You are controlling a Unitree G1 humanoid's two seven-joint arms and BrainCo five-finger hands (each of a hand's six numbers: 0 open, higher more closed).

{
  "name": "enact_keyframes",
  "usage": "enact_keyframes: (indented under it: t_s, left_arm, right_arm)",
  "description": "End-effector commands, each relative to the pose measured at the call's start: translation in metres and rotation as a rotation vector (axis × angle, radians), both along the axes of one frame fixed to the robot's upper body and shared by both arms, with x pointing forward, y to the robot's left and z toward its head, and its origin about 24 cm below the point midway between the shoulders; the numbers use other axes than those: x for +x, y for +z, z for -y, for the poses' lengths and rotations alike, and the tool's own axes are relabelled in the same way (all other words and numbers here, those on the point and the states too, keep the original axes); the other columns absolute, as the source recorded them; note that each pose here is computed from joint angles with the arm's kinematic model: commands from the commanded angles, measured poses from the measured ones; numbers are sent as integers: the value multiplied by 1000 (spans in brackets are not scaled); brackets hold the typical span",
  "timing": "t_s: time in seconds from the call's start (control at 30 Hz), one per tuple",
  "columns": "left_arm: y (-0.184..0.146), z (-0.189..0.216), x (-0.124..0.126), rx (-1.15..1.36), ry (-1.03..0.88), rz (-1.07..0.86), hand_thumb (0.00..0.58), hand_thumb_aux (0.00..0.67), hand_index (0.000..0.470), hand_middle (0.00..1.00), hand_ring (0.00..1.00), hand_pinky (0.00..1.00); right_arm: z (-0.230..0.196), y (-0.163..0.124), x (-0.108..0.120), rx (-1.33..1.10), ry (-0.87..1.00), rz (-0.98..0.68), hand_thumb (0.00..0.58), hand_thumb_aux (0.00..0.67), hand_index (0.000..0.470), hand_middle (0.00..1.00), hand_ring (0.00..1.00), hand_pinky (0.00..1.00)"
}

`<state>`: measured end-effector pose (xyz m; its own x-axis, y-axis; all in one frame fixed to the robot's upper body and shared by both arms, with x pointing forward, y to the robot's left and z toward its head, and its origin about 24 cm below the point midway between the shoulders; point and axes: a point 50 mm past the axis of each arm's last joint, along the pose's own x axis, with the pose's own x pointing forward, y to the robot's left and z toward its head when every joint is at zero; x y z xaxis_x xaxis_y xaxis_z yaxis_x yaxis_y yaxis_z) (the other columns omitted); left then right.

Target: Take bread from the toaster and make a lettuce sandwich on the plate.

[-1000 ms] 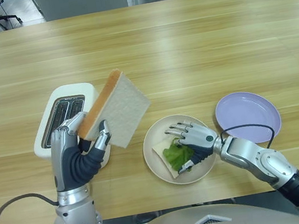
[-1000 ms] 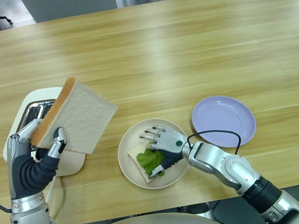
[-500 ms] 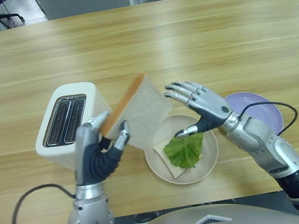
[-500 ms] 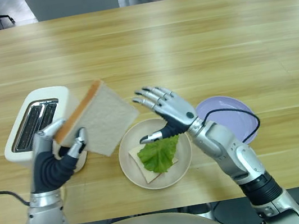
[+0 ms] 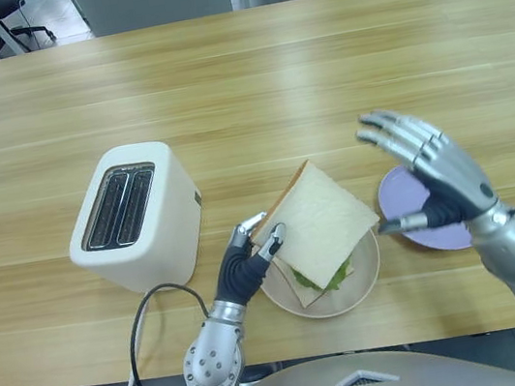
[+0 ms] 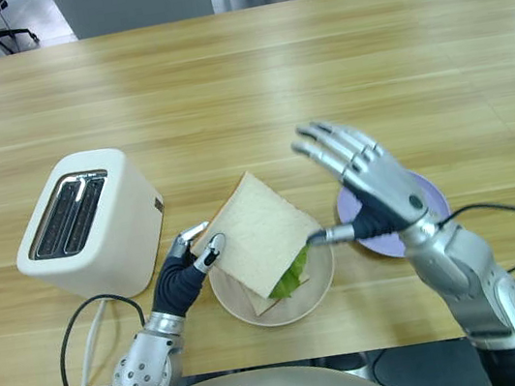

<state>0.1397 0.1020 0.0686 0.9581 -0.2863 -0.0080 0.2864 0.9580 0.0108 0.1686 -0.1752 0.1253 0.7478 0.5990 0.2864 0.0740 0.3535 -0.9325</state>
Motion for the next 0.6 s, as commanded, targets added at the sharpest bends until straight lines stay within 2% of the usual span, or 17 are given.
enact_keyframes:
  t_s: [0.03,0.13,0.23,0.43,0.6]
  left_arm:
    - [-16,7,-1,8,-6,-71,580,670,460,1000,1000,1000]
    - [-29,5,-1,57,-21,-121,580,670,460,1000,1000,1000]
    - [-39,6,-1,82,-41,-155,580,670,460,1000,1000,1000]
    - [-53,7,4,159,-65,-191,580,670,460,1000,1000,1000]
    - [-57,8,9,292,-78,-172,580,670,460,1000,1000,1000]
  right_arm:
    - [-16,-18,-29,-88,127,-67,0,0,0,0,0,0]
    - [-27,-36,-52,-126,202,-171,0,0,0,0,0,0]
    - [-33,-52,-63,-166,230,-241,0,0,0,0,0,0]
    - [-37,-69,-65,-245,236,-305,0,0,0,0,0,0]
    - [-42,-77,-56,-289,215,-315,0,0,0,0,0,0]
